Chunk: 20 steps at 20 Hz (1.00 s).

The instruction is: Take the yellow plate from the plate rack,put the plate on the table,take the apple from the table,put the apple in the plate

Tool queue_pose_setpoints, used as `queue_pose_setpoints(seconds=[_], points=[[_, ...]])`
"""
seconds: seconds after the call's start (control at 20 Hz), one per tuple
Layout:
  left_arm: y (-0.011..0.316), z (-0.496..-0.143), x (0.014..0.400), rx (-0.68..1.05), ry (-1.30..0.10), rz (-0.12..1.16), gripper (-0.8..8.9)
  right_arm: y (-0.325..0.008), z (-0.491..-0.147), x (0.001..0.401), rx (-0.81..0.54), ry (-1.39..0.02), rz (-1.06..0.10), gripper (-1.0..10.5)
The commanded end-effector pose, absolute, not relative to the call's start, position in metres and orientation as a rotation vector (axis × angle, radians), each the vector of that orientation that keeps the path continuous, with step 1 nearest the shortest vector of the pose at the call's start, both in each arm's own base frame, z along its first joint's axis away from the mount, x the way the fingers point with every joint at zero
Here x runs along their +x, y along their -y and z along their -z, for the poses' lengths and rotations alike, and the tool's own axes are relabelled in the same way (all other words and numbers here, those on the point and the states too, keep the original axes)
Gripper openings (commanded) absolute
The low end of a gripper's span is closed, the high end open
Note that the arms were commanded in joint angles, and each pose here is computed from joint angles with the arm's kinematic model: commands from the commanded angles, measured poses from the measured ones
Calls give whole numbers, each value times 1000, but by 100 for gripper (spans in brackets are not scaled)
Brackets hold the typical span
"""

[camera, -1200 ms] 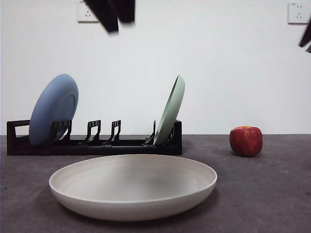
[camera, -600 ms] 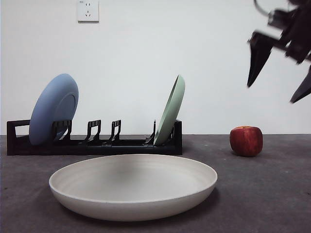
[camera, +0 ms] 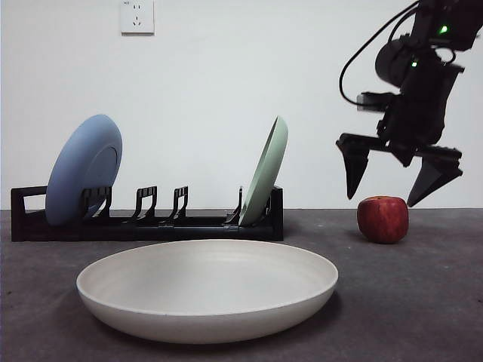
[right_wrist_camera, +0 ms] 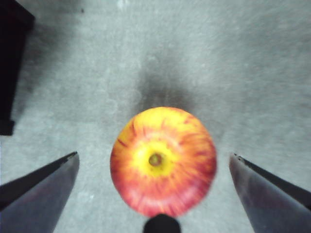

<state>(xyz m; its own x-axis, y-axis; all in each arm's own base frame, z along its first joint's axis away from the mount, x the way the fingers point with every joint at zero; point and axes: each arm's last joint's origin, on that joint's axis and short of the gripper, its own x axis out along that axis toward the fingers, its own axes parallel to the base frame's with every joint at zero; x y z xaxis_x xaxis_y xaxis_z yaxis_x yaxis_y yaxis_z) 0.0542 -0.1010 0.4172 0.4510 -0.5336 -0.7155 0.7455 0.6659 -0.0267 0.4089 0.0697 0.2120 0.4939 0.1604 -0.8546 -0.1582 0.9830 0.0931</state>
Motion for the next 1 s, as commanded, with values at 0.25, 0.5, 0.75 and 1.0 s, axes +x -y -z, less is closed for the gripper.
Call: queue_pose_setpoints(seconds=[0.25, 0.5, 0.75, 1.0], points=[[86, -422, 47, 223, -741, 798, -3, -71, -193, 418, -26, -1040, -167, 880], [79, -424, 43, 200, -723, 802, -3, -71, -189, 419, -28, -1055, -157, 511], [78, -424, 43, 194, -722, 802, -3, -71, -188, 417, -9, -1083, -174, 138], [78, -424, 42, 190, -730, 824, -3, -66, -192, 414, -13, -1139, -151, 29]])
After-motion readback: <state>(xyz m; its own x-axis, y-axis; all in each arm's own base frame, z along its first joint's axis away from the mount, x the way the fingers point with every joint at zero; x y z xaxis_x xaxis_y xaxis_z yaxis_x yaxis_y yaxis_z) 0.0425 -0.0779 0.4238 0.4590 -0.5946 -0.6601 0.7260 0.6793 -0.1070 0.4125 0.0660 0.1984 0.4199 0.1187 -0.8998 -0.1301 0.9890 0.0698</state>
